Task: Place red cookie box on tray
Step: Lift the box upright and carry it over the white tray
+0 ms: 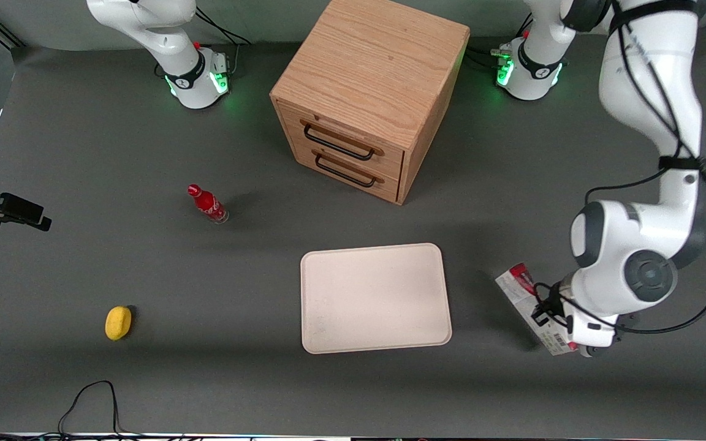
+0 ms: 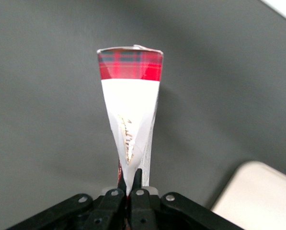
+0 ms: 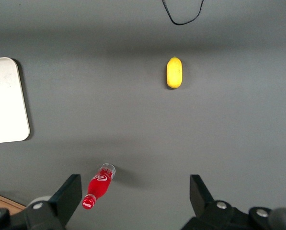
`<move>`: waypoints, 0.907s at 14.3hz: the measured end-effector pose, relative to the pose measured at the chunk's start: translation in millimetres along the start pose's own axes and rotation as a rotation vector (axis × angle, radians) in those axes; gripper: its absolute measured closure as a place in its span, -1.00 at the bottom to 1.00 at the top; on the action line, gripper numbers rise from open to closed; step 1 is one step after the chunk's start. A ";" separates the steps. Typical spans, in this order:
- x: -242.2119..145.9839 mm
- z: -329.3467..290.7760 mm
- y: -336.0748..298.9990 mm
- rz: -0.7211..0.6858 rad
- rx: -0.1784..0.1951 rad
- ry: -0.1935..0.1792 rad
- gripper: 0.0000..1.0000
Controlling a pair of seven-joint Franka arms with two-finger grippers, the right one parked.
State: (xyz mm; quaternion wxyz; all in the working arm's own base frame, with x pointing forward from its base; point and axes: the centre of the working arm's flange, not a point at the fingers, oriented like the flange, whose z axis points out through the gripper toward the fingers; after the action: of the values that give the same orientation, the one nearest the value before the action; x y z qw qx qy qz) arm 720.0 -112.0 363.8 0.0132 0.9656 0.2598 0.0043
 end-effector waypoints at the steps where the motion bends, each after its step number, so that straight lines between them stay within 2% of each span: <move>1: -1.5 -35.7 -6.0 0.073 0.004 -0.004 0.96; 4: -17.8 -135.4 -16.0 0.244 0.011 -0.025 0.96; 7: -61.8 -184.5 19.7 0.361 -0.008 -0.045 0.96; 10: -121.5 -174.1 82.4 0.496 -0.029 -0.074 0.96; 13: -146.8 -131.6 126.3 0.564 -0.026 -0.072 0.96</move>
State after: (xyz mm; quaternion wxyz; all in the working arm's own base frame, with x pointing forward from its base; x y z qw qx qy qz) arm 654.4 -291.8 498.6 0.0331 0.9990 -0.0197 -0.0229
